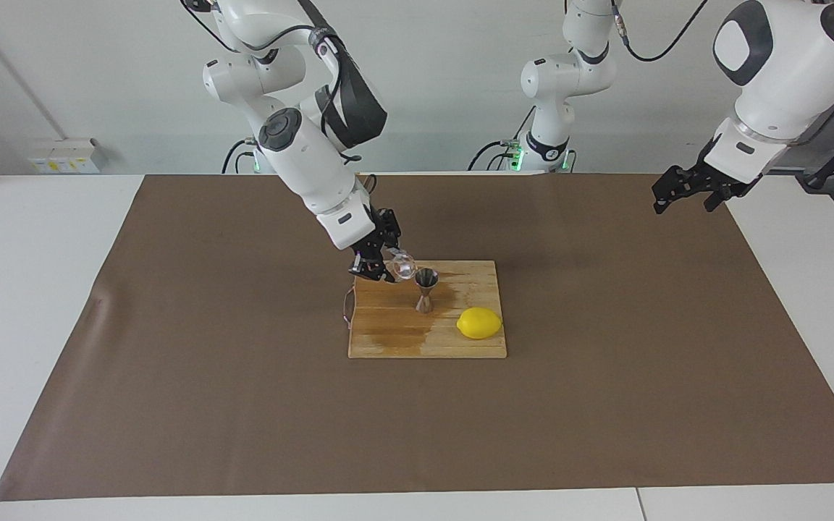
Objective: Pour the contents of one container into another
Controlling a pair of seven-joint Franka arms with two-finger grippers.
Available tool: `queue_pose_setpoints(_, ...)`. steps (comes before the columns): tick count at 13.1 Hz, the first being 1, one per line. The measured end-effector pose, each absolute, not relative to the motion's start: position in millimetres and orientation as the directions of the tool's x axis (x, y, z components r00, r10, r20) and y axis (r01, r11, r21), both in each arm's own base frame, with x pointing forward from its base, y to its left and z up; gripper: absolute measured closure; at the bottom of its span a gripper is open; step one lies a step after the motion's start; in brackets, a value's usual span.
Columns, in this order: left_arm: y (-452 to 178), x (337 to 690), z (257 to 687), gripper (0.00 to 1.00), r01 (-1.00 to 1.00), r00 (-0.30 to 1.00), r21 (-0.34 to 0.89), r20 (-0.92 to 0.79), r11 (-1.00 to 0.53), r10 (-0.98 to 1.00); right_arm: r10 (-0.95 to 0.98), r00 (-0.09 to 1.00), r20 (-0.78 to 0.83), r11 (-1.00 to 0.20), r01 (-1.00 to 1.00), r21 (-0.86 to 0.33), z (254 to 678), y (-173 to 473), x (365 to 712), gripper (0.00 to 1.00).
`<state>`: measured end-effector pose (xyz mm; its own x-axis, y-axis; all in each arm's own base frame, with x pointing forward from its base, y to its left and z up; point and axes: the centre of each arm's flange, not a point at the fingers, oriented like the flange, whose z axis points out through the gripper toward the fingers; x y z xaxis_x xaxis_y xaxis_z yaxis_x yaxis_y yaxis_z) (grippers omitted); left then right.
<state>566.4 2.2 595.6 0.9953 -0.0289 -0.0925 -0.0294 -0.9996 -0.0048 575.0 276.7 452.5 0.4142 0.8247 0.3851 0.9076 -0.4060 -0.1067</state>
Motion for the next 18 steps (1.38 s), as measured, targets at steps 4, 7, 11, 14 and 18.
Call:
queue_pose_setpoints(4,2.2,566.4,595.6,0.0,-0.029,0.995,-0.005,-0.093,-1.0,-0.029,0.859,0.399,0.321,-0.394,0.915,-0.083,454.1,288.0,570.1,0.52)
queue_pose_setpoints(7,2.2,566.4,595.6,0.0,-0.029,0.995,-0.005,-0.092,-1.0,-0.029,0.869,0.407,0.281,-0.403,0.912,-0.073,456.9,290.7,574.7,0.52)
queue_pose_setpoints(11,2.2,566.4,595.6,0.0,-0.029,0.995,-0.005,-0.092,-1.0,-0.029,0.888,0.418,0.191,-0.413,0.908,-0.067,458.3,304.2,582.1,0.52)
queue_pose_setpoints(14,2.2,566.4,595.6,0.0,-0.029,0.995,-0.005,-0.092,-1.0,-0.029,0.894,0.414,0.174,-0.408,0.91,-0.069,454.0,319.2,582.0,0.52)
queue_pose_setpoints(18,2.2,566.4,595.6,0.0,-0.029,0.995,-0.005,-0.092,-1.0,-0.029,0.907,0.398,0.138,-0.394,0.917,-0.056,449.3,326.5,580.4,0.52)
